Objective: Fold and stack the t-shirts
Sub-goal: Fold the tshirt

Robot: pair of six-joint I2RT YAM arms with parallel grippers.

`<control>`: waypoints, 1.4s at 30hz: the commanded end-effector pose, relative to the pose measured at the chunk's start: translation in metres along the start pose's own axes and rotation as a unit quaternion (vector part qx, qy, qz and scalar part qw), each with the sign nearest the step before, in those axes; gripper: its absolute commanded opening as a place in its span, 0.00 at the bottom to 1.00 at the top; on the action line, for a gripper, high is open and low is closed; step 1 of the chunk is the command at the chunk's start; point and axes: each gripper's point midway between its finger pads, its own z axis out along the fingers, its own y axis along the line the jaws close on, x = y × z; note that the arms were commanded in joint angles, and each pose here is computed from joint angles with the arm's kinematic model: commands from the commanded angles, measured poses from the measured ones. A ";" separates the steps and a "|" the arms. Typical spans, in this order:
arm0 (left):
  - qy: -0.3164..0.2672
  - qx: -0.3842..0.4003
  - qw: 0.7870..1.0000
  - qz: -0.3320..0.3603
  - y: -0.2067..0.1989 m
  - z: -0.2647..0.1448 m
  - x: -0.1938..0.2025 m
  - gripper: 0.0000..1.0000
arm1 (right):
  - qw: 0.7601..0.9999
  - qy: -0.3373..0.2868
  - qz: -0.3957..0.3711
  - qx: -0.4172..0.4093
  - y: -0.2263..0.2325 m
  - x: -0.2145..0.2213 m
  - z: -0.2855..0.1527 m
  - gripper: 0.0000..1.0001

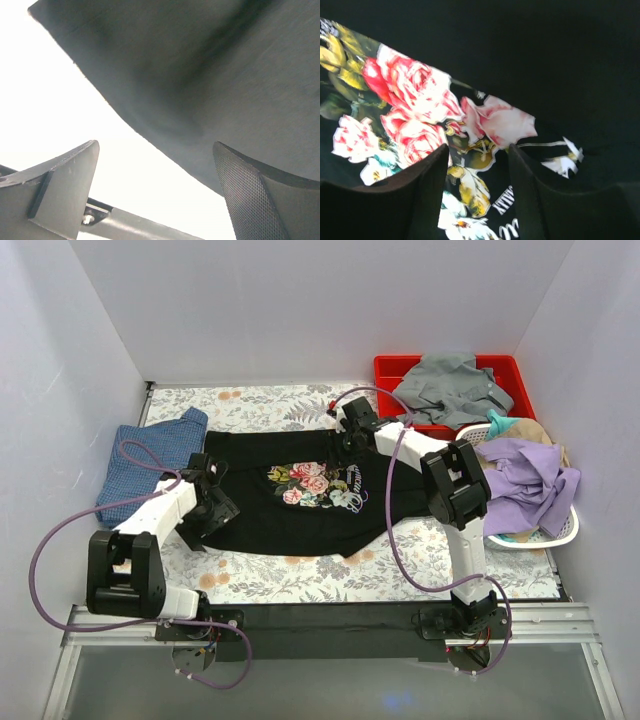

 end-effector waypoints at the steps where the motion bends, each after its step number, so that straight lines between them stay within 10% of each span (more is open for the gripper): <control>1: -0.005 -0.009 1.000 -0.020 0.009 -0.010 0.003 0.96 | 0.999 0.032 0.005 0.030 -0.012 0.014 0.007 0.58; 12: -0.107 0.165 0.980 0.003 -0.075 -0.055 -0.064 0.96 | 0.999 0.039 -0.001 0.022 -0.010 0.026 -0.001 0.57; 32: -0.022 -0.076 0.994 -0.076 0.016 0.059 0.000 0.96 | 0.999 0.035 -0.009 0.014 -0.005 0.026 -0.009 0.57; 42: 0.025 -0.052 0.986 -0.156 0.027 0.054 0.049 0.96 | 0.999 0.043 -0.007 0.020 -0.010 0.033 -0.007 0.56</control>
